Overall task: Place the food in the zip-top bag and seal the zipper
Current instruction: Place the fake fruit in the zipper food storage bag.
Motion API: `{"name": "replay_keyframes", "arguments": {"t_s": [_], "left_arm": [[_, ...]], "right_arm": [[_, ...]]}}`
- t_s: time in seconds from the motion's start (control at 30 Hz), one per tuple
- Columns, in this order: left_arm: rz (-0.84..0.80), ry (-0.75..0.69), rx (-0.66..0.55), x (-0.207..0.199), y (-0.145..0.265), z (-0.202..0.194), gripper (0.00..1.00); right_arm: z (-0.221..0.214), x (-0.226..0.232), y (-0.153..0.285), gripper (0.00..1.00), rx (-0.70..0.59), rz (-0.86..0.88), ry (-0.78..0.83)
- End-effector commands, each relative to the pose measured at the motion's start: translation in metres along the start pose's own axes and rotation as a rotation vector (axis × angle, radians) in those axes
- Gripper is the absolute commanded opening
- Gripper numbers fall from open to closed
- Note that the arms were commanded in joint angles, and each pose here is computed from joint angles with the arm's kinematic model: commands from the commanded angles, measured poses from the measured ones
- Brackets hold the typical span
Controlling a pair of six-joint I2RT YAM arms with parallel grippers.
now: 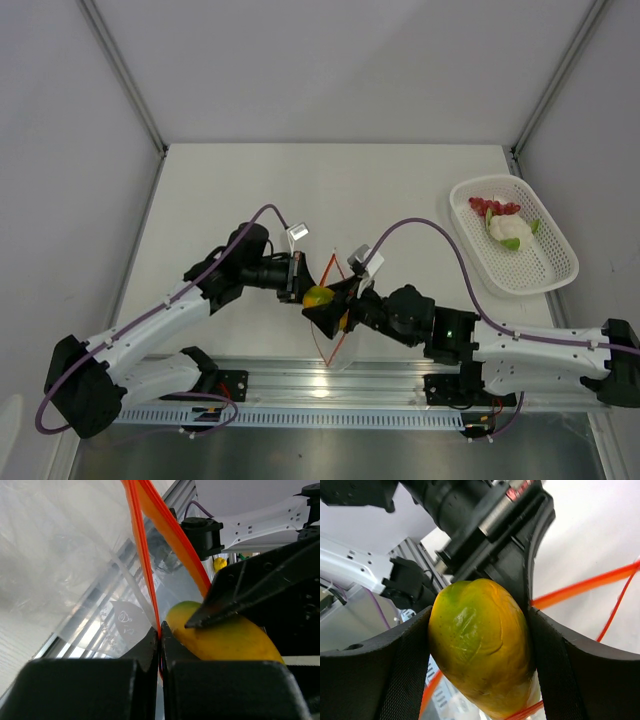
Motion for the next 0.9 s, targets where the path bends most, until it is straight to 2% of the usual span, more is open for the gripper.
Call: {"name": "replay_keyframes", "arguments": {"t_s": [0.0,0.07,0.13,0.17,0.2,0.23,0.33,0.7,0.87], "left_arm": [[-0.076,-0.025,-0.004,-0.008,-0.001,0.002,0.00],[-0.077,-0.020,0.000,-0.006,-0.002,0.001,0.01],[-0.071,-0.022,-0.007,-0.006,-0.002,0.002,0.01],[-0.069,-0.020,-0.005,-0.005,-0.003,0.002,0.01],[-0.071,-0.021,-0.002,-0.005,-0.003,0.002,0.01],[-0.069,-0.019,-0.002,-0.004,-0.003,0.001,0.01],[-0.073,-0.025,-0.007,-0.005,-0.002,0.001,0.01],[-0.044,-0.043,-0.021,-0.009,0.004,-0.001,0.01],[-0.024,-0.059,-0.034,-0.012,0.008,0.000,0.01]], "right_arm": [[0.008,0.000,0.009,0.08,-0.085,0.006,-0.018],[0.007,-0.003,0.013,0.13,-0.087,-0.007,-0.017],[0.007,-0.006,0.017,0.23,-0.092,-0.018,-0.017],[0.006,-0.007,0.018,0.41,-0.088,-0.026,-0.014],[0.007,-0.008,0.019,0.48,-0.090,-0.032,-0.017],[0.008,-0.007,0.020,0.66,-0.090,-0.032,-0.019],[0.012,-0.005,0.020,0.82,-0.083,-0.046,-0.025],[0.022,-0.004,0.018,0.85,-0.037,-0.166,-0.051],[0.037,-0.004,0.032,0.83,-0.074,-0.230,-0.096]]}}
Point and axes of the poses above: each gripper's point midway between its finger pads, its own y axis back along the fingers, its own x axis along the line the jaws close on, z = x × y, the point moved 10 cm from there along y, back along the fingers, and after that the axes turned 6 degrees about -y, right-handed, at the moved point
